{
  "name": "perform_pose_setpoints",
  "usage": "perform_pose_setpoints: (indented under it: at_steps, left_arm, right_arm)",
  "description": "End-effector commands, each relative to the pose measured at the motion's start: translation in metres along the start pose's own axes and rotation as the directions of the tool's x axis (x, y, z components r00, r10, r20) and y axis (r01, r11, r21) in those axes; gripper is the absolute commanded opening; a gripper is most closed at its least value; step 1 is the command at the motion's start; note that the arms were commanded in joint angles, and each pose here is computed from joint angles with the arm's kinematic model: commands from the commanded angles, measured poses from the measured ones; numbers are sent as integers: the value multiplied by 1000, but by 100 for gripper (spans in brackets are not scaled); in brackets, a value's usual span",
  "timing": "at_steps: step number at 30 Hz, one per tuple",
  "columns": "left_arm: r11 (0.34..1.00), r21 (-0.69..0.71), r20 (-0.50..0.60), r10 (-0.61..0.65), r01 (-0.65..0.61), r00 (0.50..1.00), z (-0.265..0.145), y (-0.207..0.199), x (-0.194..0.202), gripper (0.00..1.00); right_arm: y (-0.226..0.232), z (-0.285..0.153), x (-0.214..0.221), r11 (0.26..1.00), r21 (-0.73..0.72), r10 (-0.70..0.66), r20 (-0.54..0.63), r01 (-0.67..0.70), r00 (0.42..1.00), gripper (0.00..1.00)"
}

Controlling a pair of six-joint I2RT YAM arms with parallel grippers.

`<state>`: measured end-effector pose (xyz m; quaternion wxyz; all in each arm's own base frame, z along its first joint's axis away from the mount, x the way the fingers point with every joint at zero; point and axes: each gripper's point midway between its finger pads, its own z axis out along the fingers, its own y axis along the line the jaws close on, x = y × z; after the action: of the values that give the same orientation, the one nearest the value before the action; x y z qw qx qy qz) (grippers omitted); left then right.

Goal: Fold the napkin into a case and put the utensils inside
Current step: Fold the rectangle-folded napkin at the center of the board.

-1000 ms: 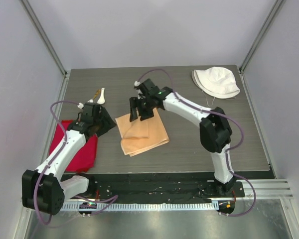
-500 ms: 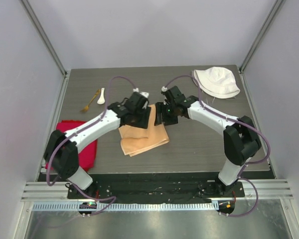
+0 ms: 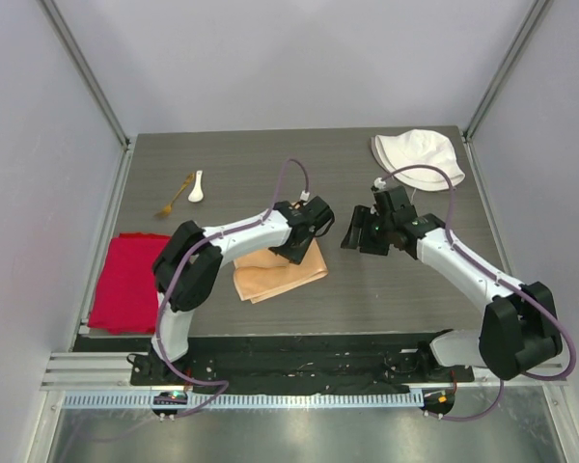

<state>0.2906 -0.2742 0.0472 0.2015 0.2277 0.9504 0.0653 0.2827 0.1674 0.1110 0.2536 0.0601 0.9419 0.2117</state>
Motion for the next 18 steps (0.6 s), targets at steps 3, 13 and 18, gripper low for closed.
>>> perform_pose_setpoints:
  at_steps: [3, 13, 18]
  left_arm:
    - [999, -40, 7, -36, 37, 999, -5, -3, -3, 46]
    - [996, -60, -9, -62, 61, 998, 5, -8, 7, 41]
    - [996, -65, -6, -57, 56, 998, 8, -8, 6, 34]
  right_arm:
    - [-4, 0, -1, 1000, -16, 12, 26, -12, 1000, 60]
    - [-1, -1, 1, 999, -44, 12, 26, -11, 1000, 60]
    - [-2, 0, 3, 999, -47, 18, 24, -17, 1000, 60]
